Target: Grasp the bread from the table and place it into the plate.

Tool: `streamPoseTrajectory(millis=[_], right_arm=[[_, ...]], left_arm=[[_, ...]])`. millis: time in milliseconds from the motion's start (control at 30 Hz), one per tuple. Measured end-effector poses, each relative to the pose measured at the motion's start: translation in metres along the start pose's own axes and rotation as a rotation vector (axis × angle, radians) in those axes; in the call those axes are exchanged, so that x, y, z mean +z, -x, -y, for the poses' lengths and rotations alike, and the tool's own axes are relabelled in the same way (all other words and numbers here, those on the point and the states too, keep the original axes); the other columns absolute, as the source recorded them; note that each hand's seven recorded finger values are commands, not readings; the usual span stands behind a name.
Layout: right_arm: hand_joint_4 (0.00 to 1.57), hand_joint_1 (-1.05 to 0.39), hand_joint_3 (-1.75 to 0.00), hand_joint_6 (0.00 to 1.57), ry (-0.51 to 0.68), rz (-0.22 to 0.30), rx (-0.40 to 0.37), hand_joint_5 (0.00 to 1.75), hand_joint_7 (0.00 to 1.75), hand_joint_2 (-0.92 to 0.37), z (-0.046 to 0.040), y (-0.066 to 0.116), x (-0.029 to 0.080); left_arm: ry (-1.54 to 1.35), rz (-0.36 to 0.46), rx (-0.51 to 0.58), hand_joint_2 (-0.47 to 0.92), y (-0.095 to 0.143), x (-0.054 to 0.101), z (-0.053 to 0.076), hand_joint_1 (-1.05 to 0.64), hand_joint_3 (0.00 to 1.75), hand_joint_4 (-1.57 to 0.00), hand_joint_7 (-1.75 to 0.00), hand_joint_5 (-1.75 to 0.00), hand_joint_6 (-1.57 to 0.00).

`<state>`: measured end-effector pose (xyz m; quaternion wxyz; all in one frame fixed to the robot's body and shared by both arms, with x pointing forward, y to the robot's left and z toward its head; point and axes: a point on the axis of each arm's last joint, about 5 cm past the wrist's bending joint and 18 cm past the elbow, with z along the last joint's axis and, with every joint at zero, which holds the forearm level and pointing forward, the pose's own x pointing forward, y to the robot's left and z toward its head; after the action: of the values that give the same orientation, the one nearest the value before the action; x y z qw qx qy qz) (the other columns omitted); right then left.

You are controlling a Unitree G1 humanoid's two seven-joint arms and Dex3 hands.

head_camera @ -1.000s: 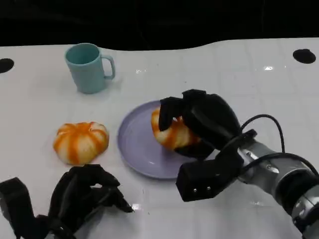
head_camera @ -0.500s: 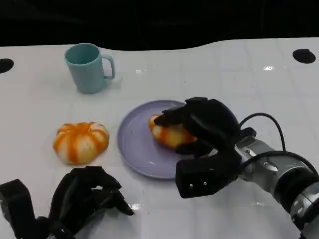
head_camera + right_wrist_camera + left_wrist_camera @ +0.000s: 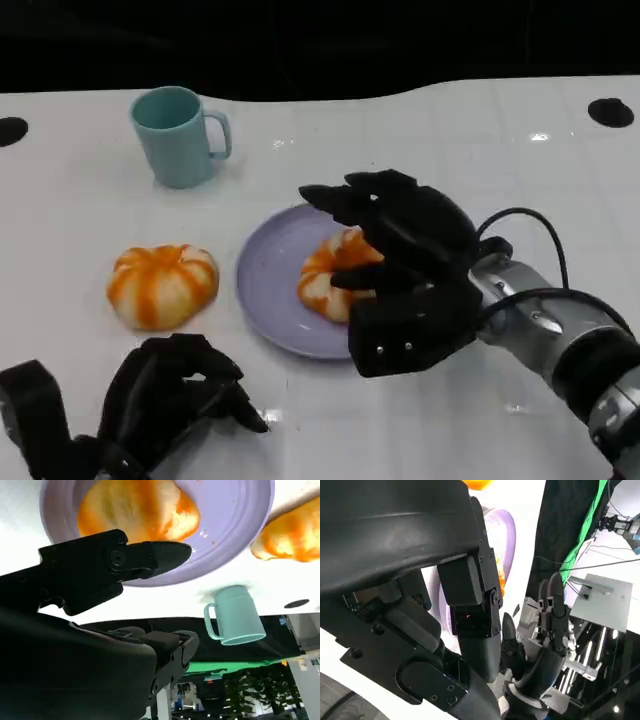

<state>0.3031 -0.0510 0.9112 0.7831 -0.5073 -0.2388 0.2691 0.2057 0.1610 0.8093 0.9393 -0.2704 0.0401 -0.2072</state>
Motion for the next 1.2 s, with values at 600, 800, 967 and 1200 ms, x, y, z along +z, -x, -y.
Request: streamPoseTrajectory(millis=[600,800,967,1200], right_arm=[[0.11,-0.59,-0.09,0.34,-0.037,0.046,-0.085,0.48,0.06,-0.92,0.0078,0.048,-0.016],[0.32,-0.36,-0.01,0.57,-0.049,0.067,-0.133,0.61,0.15,-0.86,0.0075,0.069,-0.022],[0.48,-0.24,0.00,0.74,-0.058,0.068,-0.176,0.83,0.24,-0.84,0.0031,0.093,-0.031],[0.58,-0.20,-0.05,0.75,-0.067,0.037,-0.200,1.27,0.74,-0.86,-0.0024,0.120,-0.036]], left_arm=[[0.000,0.000,0.000,0.69,0.000,0.000,0.000,-1.05,0.00,-1.57,-0.34,-0.61,-1.57],[0.002,0.001,-0.002,0.69,-0.001,-0.001,0.001,-1.05,0.00,-1.57,-0.34,-0.61,-1.57],[0.003,0.000,-0.002,0.67,-0.001,-0.001,0.001,-1.05,0.00,-1.57,-0.34,-0.62,-1.57],[0.011,-0.004,-0.003,0.67,-0.001,-0.002,0.002,-1.05,0.00,-1.57,-0.34,-0.62,-1.57]])
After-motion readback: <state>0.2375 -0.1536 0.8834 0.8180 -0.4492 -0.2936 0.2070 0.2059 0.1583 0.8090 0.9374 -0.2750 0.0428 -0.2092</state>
